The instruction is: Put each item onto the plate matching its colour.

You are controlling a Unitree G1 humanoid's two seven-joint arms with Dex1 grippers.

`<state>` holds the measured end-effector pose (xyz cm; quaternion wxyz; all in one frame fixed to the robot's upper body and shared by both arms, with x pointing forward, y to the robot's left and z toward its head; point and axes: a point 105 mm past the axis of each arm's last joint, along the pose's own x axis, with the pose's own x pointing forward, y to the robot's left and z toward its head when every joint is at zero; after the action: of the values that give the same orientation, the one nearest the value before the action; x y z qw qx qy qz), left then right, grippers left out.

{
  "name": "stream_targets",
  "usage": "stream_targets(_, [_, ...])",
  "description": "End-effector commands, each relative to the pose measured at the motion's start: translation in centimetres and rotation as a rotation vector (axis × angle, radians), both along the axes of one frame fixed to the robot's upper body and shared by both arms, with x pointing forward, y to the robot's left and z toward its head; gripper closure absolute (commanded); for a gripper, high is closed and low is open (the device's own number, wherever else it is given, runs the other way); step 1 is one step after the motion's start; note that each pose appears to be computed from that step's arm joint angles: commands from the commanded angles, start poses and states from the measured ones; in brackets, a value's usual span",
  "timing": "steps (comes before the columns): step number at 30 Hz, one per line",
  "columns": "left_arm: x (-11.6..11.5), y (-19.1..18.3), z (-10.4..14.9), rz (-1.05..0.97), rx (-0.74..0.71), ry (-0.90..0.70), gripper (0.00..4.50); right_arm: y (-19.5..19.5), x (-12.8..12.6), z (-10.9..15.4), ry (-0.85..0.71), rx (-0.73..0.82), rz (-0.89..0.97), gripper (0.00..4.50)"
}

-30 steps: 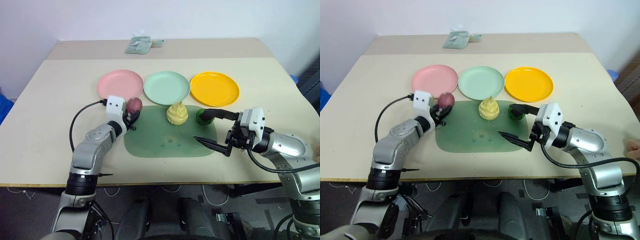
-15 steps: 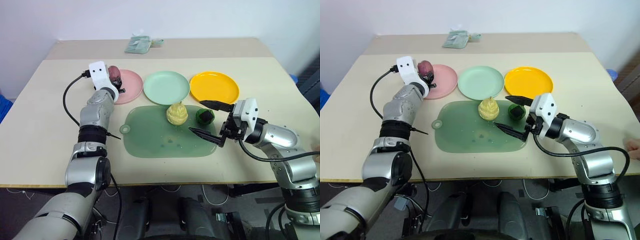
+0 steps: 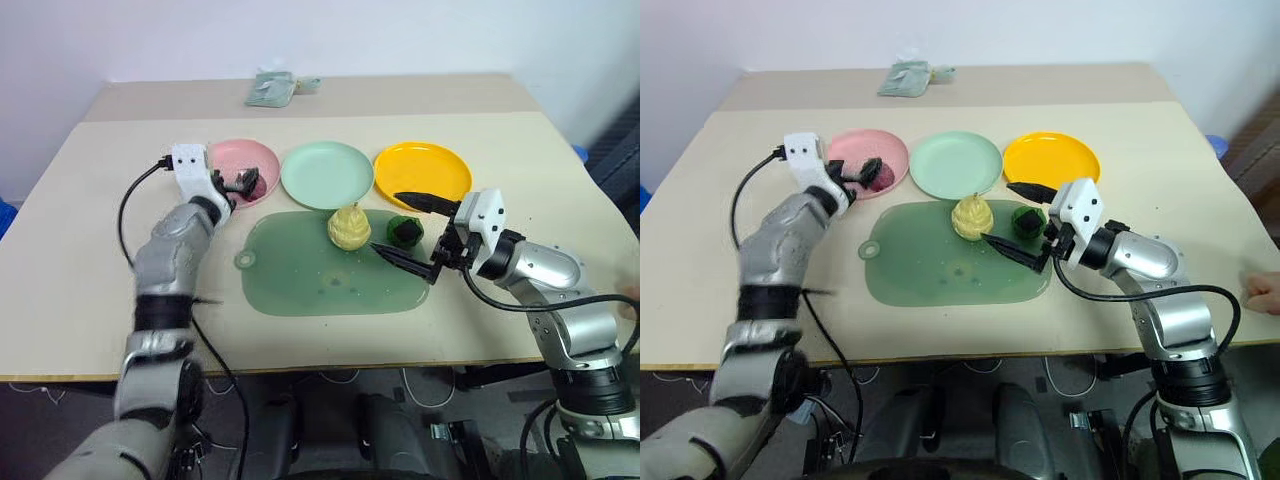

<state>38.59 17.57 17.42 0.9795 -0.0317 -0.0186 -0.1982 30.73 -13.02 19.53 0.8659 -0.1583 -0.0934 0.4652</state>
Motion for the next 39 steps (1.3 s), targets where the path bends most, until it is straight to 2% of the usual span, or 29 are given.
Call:
stream_targets(1, [-4.4, -1.4, 2.6, -0.292, 0.038, -0.099, 0.06, -0.6, 1.6, -0.1, 0.028, 0.007, -0.056, 0.0])
stream_targets(4, [-8.4, -1.7, 2.2, -0.523, 0.167, -0.13, 0.06, -1.4, 3.1, -1.1, 0.073, -0.004, -0.101, 0.0])
stream_targets(10, [-12.8, -0.9, 2.7, -0.743, 0.201, -0.117, 0.06, -2.0, 4.8, -3.1, 0.128, -0.029, -0.122, 0.0])
stream_targets(13, [-14.1, -0.6, 2.5, -0.805, 0.234, -0.095, 0.06, -2.2, 5.3, -4.0, 0.138, -0.052, -0.121, 0.0])
stream_targets(16, [-14.4, -0.3, 2.4, -0.807, 0.252, -0.086, 0.06, -2.3, 5.7, -4.3, 0.136, -0.053, -0.118, 0.0])
stream_targets(19, [-13.9, -0.1, 2.3, -0.757, 0.261, -0.095, 0.06, -2.0, 5.7, -3.7, 0.113, -0.028, -0.097, 0.0])
stream_targets(22, [-12.5, -0.7, 2.0, -0.65, 0.273, -0.112, 0.06, -1.4, 4.5, -2.3, 0.06, 0.008, -0.033, 0.0])
stream_targets(24, [-12.2, -2.0, 1.8, -0.672, 0.263, -0.11, 0.06, -1.3, 3.1, -1.6, 0.048, 0.021, 0.016, 0.0])
stream_targets(29, [-9.7, -6.5, 2.1, -0.681, 0.221, -0.103, 0.06, -1.4, -1.8, -0.5, 0.026, -0.007, 0.096, 0.0])
stream_targets(34, [-6.3, -9.4, 1.7, -0.67, 0.241, -0.021, 0.06, -2.5, -5.0, -0.5, 0.053, -0.082, 0.036, 0.0])
stream_targets(39, [-2.8, -10.4, 1.4, -0.652, 0.333, 0.007, 0.06, -3.2, -7.0, -0.3, 0.047, -0.127, -0.054, 0.0])
